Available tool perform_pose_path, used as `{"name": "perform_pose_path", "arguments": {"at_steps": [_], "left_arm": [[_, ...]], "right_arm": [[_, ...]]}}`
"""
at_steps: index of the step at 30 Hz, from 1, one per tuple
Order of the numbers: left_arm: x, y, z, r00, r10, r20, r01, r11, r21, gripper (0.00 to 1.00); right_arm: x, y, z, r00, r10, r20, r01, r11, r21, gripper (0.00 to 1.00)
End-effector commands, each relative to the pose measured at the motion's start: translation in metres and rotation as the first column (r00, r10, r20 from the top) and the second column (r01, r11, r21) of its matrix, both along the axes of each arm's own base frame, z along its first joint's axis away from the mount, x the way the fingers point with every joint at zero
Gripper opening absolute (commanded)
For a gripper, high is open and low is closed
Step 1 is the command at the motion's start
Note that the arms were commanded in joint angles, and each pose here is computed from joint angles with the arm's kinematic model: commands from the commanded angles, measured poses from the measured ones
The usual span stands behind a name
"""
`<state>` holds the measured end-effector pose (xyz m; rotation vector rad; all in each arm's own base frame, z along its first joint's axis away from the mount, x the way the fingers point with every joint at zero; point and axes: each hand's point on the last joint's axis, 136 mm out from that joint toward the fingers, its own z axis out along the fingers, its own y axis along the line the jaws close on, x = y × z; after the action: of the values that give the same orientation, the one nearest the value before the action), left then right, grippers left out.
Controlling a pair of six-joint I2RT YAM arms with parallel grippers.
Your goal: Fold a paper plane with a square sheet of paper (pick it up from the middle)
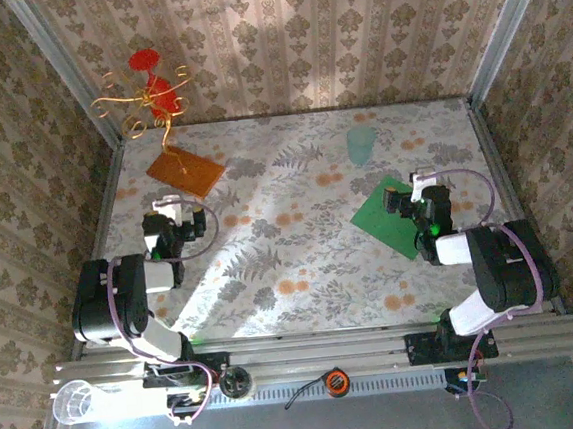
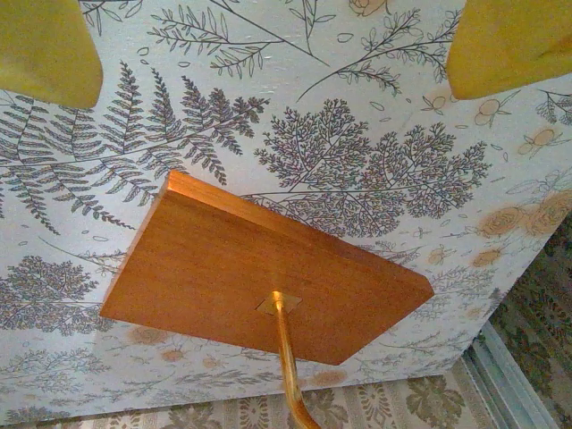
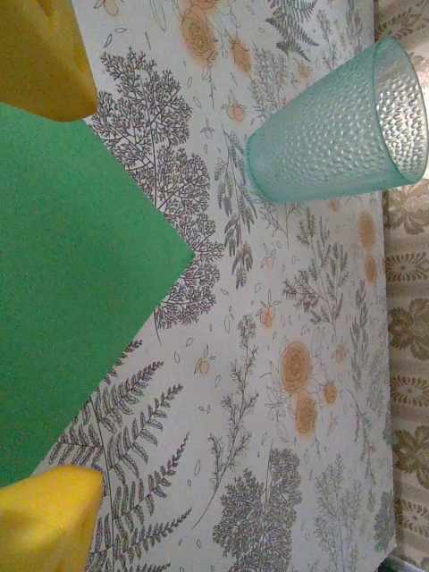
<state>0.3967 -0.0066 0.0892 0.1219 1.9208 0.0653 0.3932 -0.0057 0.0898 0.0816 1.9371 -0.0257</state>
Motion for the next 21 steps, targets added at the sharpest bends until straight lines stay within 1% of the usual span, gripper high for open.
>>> {"name": "perform_pose_path", "arguments": {"at_steps": [1,21], "left_arm": [[0.0047,0.0003,0.007,1.0,-0.005,0.019,0.005,1.0,0.001,1.0],[0.0049,0.0004,0.0067,1.0,-0.005,0.017,0.005,1.0,-0.003,1.0]], "right_arm": [[0.0074,-0.0014,0.0086,1.0,-0.008,0.022,0.008,1.0,-0.019,1.0],[0.0077,-0.0013,0.0072,1.0,-0.007,0.016,0.008,1.0,-0.017,1.0]]}}
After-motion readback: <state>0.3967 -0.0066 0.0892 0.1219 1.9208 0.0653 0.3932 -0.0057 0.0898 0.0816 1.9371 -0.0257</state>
